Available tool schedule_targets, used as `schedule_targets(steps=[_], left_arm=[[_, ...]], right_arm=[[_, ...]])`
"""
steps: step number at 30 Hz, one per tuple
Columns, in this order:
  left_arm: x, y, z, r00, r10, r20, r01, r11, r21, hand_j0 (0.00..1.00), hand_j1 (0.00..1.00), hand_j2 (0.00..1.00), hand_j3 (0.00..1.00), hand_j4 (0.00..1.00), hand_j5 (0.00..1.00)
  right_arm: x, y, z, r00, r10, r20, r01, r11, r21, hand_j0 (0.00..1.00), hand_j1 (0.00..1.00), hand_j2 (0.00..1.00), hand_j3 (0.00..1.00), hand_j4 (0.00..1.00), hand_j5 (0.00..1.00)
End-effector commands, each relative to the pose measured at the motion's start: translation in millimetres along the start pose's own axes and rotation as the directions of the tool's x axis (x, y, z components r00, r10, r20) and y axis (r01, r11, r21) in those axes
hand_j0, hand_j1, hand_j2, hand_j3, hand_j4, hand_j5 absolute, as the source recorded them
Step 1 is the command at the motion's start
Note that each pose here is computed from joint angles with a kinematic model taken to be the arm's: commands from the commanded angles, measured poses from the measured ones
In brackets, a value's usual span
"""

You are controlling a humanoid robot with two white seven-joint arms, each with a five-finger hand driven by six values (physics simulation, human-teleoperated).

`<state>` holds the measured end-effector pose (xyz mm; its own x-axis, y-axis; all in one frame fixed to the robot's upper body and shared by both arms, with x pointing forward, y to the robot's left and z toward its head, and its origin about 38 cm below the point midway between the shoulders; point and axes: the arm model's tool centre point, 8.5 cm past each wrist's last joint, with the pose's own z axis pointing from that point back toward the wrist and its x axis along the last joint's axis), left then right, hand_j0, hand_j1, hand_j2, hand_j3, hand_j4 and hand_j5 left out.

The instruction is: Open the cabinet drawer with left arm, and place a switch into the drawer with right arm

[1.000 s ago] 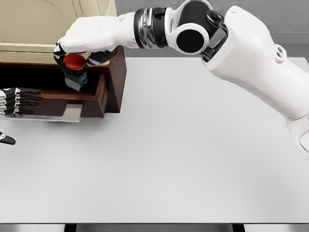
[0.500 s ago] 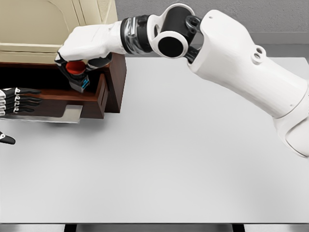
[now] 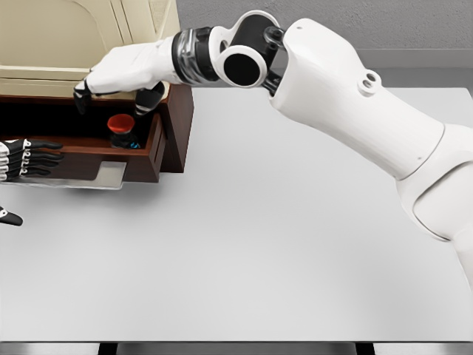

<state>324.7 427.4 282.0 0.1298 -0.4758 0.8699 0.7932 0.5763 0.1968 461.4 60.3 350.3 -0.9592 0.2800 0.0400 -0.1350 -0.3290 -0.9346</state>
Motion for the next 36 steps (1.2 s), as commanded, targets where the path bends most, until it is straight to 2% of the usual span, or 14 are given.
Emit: schedule_targets(steps=[1,4,7,10,13,16,19,20,22,23,29,31,33,36], left_arm=[[-7,-0.9,0,0.998,-0.042,-0.043,0.041,0.999,-0.003,1.0,1.0,1.0,1.0,1.0,1.0],[-7,-0.8,1,0.998,-0.042,-0.044,0.042,0.999,-0.002,1.0,1.0,1.0,1.0,1.0,1.0],[0,2.7,4,0.998,-0.057,-0.037,0.058,0.998,0.01,1.0,1.0,1.0,1.0,1.0,1.0],[6,6.5,10,0.997,-0.073,-0.038,0.074,0.997,0.025,1.0,1.0,1.0,1.0,1.0,1.0],[18,11.2,12,0.995,-0.095,-0.013,0.096,0.995,0.042,1.0,1.0,1.0,1.0,1.0,1.0],[29,14.5,13,0.994,-0.109,0.016,0.108,0.993,0.055,1.0,1.0,1.0,1.0,1.0,1.0],[45,17.6,12,0.984,-0.156,0.088,0.15,0.986,0.069,1.0,1.0,1.0,1.0,1.0,1.0],[56,16.5,12,0.961,-0.216,0.172,0.205,0.976,0.078,1.0,1.0,1.0,1.0,1.0,1.0],[76,12.7,11,0.889,-0.318,0.329,0.301,0.948,0.105,1.0,1.0,1.0,1.0,1.0,1.0],[82,10.6,6,0.861,-0.338,0.379,0.32,0.941,0.111,1.0,1.0,1.0,1.0,1.0,1.0],[83,-6.4,-46,0.803,-0.279,0.527,0.297,0.953,0.053,1.0,1.0,1.0,1.0,1.0,1.0],[81,-14.6,-64,0.786,-0.268,0.558,0.303,0.952,0.03,1.0,1.0,1.0,1.0,1.0,1.0],[79,-23.2,-81,0.775,-0.273,0.571,0.325,0.946,0.011,1.0,1.0,1.0,1.0,1.0,1.0],[95,-34.8,-107,0.721,-0.283,0.633,0.365,0.931,0.0,1.0,1.0,1.0,1.0,1.0,1.0]], right_arm=[[-10.4,3.7,1,0.997,0.057,-0.06,-0.056,0.998,0.018,1.0,1.0,1.0,1.0,1.0,1.0],[-10.6,7.3,21,0.995,0.103,0.013,-0.104,0.995,0.009,1.0,1.0,1.0,1.0,1.0,1.0],[-33.3,23.0,81,0.989,0.102,0.108,-0.099,0.994,-0.038,1.0,1.0,1.0,1.0,1.0,1.0],[-62.7,47.0,140,0.99,-0.073,0.118,0.086,0.99,-0.11,1.0,1.0,1.0,1.0,1.0,1.0],[-95.8,87.5,202,0.981,-0.196,0.002,0.195,0.973,-0.124,1.0,1.0,1.0,1.0,1.0,1.0],[-111.9,110.6,243,0.965,-0.249,-0.085,0.234,0.96,-0.154,1.0,1.0,1.0,1.0,1.0,1.0],[-132.9,147.8,255,0.925,-0.348,-0.155,0.324,0.933,-0.16,1.0,1.0,1.0,1.0,1.0,1.0],[-139.2,159.4,264,0.909,-0.373,-0.185,0.347,0.924,-0.16,1.0,1.0,1.0,1.0,1.0,1.0],[-146.3,186.5,276,0.877,-0.422,-0.232,0.396,0.906,-0.15,1.0,1.0,1.0,1.0,1.0,1.0],[-148.8,189.7,278,0.87,-0.43,-0.241,0.404,0.902,-0.152,1.0,1.0,1.0,1.0,1.0,1.0],[-150.8,197.7,283,0.857,-0.45,-0.25,0.42,0.892,-0.168,1.0,1.0,1.0,1.0,1.0,1.0],[-150.4,206.6,287,0.844,-0.475,-0.25,0.437,0.878,-0.194,1.0,1.0,1.0,1.0,1.0,1.0],[-149.5,210.0,285,0.842,-0.479,-0.248,0.443,0.876,-0.191,1.0,1.0,1.0,1.0,1.0,1.0],[-148.9,215.4,286,0.836,-0.488,-0.25,0.452,0.872,-0.189,1.0,1.0,1.0,1.0,1.0,1.0]])
